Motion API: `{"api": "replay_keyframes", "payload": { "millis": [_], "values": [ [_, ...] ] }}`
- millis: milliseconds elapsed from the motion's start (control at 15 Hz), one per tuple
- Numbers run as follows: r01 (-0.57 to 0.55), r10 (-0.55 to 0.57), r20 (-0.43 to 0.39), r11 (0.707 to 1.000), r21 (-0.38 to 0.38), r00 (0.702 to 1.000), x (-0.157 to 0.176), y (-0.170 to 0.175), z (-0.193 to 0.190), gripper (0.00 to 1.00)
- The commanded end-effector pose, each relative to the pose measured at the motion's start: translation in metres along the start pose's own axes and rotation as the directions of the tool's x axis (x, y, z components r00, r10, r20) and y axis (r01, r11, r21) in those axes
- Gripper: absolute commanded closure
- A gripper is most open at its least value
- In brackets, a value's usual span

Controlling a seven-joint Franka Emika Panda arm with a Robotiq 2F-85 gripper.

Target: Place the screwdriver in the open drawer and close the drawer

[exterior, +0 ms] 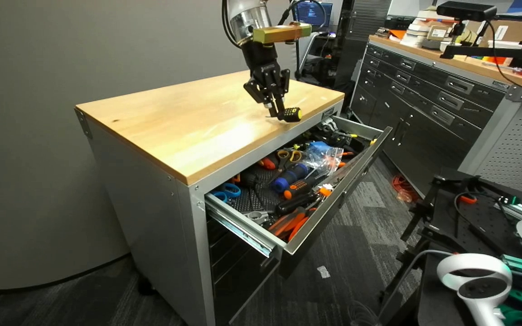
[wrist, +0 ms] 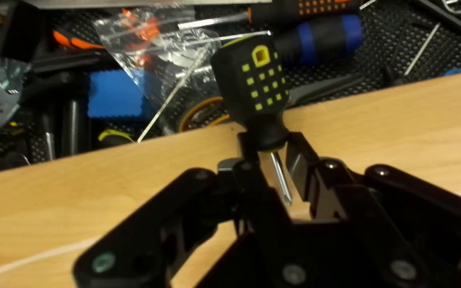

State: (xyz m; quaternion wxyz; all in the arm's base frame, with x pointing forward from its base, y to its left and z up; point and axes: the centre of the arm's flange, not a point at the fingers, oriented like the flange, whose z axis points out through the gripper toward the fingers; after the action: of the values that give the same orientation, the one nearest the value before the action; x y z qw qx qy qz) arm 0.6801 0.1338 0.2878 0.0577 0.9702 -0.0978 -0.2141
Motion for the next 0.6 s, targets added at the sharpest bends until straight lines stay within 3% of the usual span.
{"api": "replay_keyframes", "payload": {
  "millis": [0, 267, 333, 400, 533],
  "values": [
    [-0.043, 0.042, 0.065, 0.999, 0.002, 0.997, -0.064, 0.031, 0.011, 0.91],
    [-0.06, 0.055, 0.052, 0.993, 0.106, 0.997, -0.067, 0.001, 0.031, 0.89],
    [-0.061, 0.055, 0.047, 0.991, 0.121, 0.997, -0.066, -0.009, 0.035, 0.5],
    [-0.059, 0.054, 0.042, 0.989, 0.132, 0.998, -0.065, -0.019, 0.041, 0.49],
    [-0.052, 0.045, 0.05, 0.988, 0.147, 0.998, -0.067, -0.033, 0.052, 0.35]
  ]
}}
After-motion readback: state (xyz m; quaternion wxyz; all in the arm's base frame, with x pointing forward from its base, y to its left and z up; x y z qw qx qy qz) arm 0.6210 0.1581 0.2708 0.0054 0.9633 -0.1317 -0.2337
